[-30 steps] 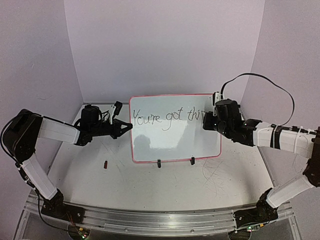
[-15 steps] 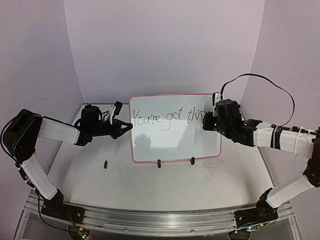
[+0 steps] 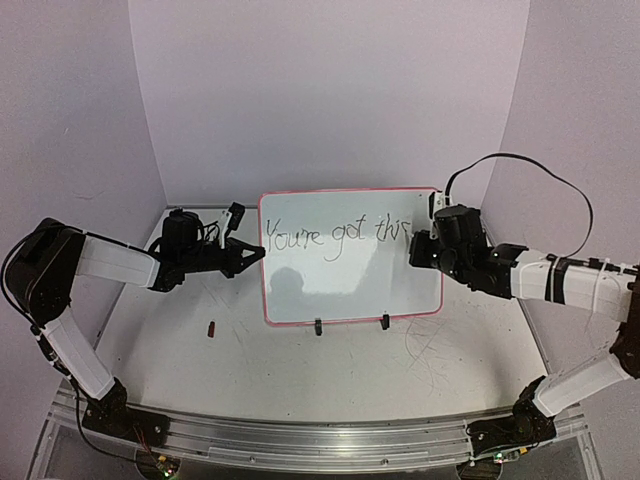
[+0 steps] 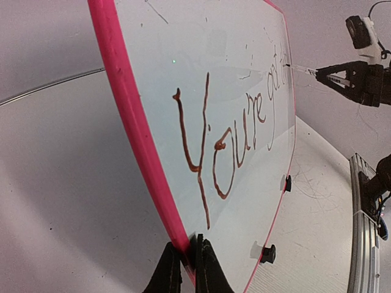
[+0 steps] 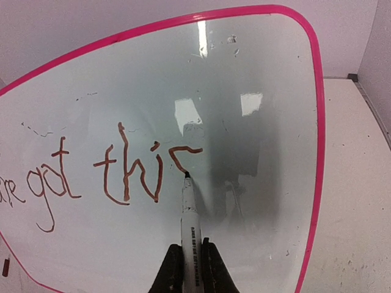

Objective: Write a sentence on the whiteboard
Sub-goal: Write a sentence on the whiteboard, then place the whiteboard at the center of the board, then write with the pen cap at the corner of the board, then insert the whiteboard marker without the cap into the pen cap.

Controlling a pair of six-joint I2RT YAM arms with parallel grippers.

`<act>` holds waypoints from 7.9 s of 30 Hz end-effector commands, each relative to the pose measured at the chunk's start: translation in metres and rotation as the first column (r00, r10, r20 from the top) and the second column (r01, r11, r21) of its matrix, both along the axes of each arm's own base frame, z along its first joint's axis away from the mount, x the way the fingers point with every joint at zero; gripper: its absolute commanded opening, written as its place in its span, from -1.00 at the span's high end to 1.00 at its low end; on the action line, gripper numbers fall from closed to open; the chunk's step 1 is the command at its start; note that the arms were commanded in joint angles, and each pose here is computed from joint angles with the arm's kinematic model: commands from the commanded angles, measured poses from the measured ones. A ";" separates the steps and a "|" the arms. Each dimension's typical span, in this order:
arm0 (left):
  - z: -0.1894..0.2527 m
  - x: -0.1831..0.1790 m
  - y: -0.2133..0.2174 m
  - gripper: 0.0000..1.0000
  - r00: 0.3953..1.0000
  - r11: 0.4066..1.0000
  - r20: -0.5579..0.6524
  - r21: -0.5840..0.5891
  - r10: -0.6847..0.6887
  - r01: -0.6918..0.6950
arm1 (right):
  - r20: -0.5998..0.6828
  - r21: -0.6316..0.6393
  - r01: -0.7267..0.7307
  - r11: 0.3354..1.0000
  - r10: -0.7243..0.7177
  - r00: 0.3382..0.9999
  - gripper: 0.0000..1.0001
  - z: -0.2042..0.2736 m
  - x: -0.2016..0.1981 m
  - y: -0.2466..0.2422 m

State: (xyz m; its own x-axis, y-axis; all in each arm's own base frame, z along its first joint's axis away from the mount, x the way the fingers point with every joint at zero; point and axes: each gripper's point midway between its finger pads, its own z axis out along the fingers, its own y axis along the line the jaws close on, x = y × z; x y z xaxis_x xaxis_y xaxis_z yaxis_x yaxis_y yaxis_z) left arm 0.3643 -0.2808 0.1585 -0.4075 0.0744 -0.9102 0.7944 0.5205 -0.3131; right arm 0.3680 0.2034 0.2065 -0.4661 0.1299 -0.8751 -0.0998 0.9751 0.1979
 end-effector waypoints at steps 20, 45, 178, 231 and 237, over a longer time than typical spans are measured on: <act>-0.012 -0.003 -0.010 1.00 0.999 0.997 0.026 0.076 -0.019 0.017 | -0.049 0.004 -0.012 1.000 0.012 0.999 1.00 -0.016 -0.010 0.008; -0.010 -0.004 -0.009 1.00 0.999 0.997 0.032 0.077 -0.015 0.013 | 0.016 0.009 0.064 0.998 -0.064 0.998 1.00 0.009 -0.014 -0.018; 0.111 -0.140 -0.022 1.00 0.907 0.932 0.420 0.343 -0.040 -0.118 | 0.189 -0.034 -0.892 0.450 0.880 0.436 1.00 0.101 -0.125 0.118; 0.054 -0.131 -0.057 1.00 0.702 0.793 0.639 0.583 -0.314 -0.177 | -0.146 0.419 -0.802 0.426 0.903 0.403 1.00 0.043 -0.121 0.196; 0.056 -0.132 -0.058 1.00 0.701 0.796 0.640 0.580 -0.314 -0.173 | -0.152 0.420 -0.804 0.421 0.906 0.395 1.00 0.040 -0.122 0.201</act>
